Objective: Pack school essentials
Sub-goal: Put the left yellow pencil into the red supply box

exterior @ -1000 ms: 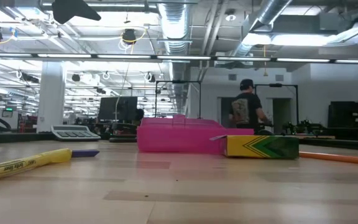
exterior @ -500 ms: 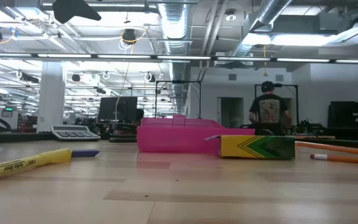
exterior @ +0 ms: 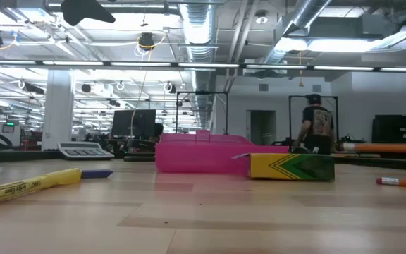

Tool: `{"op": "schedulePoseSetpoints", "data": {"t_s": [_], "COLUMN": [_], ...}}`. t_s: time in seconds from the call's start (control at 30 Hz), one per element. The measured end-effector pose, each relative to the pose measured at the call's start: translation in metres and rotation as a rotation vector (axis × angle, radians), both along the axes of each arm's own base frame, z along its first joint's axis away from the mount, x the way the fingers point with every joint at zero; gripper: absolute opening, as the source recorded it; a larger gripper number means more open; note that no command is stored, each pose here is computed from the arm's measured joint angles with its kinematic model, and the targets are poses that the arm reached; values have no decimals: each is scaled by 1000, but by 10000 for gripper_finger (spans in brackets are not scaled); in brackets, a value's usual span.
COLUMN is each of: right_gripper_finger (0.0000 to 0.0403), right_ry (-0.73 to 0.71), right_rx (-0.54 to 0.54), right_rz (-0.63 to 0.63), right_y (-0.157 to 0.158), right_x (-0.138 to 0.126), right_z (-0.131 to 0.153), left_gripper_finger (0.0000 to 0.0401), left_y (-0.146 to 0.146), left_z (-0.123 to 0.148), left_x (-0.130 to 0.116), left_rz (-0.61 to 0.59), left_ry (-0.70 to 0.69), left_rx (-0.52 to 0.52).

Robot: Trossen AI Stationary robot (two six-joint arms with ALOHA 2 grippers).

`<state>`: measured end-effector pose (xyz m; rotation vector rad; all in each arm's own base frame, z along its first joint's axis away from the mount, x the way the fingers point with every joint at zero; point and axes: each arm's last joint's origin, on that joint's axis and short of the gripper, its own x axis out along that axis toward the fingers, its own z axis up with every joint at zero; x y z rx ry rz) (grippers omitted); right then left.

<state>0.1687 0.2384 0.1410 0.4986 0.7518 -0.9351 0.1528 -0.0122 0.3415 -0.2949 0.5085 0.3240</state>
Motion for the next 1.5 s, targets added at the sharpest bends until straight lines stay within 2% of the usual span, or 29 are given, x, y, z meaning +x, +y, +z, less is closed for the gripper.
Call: {"op": "schedulePoseSetpoints", "data": {"t_s": [0.17, 0.33, 0.57, 0.77, 0.9, 1.0, 1.23, 1.37, 1.5], "right_gripper_finger": [7, 8, 7, 7, 7, 8, 11, 11, 13], "right_ry": [-43, -94, 24, 16, -38, -55, 12, 51, 70], "right_rx": [-37, -114, -238, -273, -237, -188, -131, -84, -78], "right_rz": [6, 70, 286, 492, 696, 799, 1031, 1097, 1106], "right_y": [-3, -28, -91, -150, -183, -207, -250, -269, -284], "right_x": [4, 10, 36, 61, 76, 87, 116, 128, 137], "right_z": [26, 65, 123, 144, 137, 123, 85, 61, 45], "left_gripper_finger": [242, 242, 242, 242, 242, 242, 242, 242, 242], "left_y": [0, 0, 0, 0, 0, 0, 1, 1, 2], "left_z": [0, 0, 0, 0, 0, 0, 0, 0, 0], "left_x": [0, 0, 0, 0, 0, 0, 0, -1, -1], "left_rz": [-3, -11, -11, -6, 0, 5, 48, 84, 106], "left_ry": [1, 5, 4, 1, -2, -3, -16, -23, -23], "left_rx": [5, 17, 17, 7, -5, -13, -32, -45, -38]}}
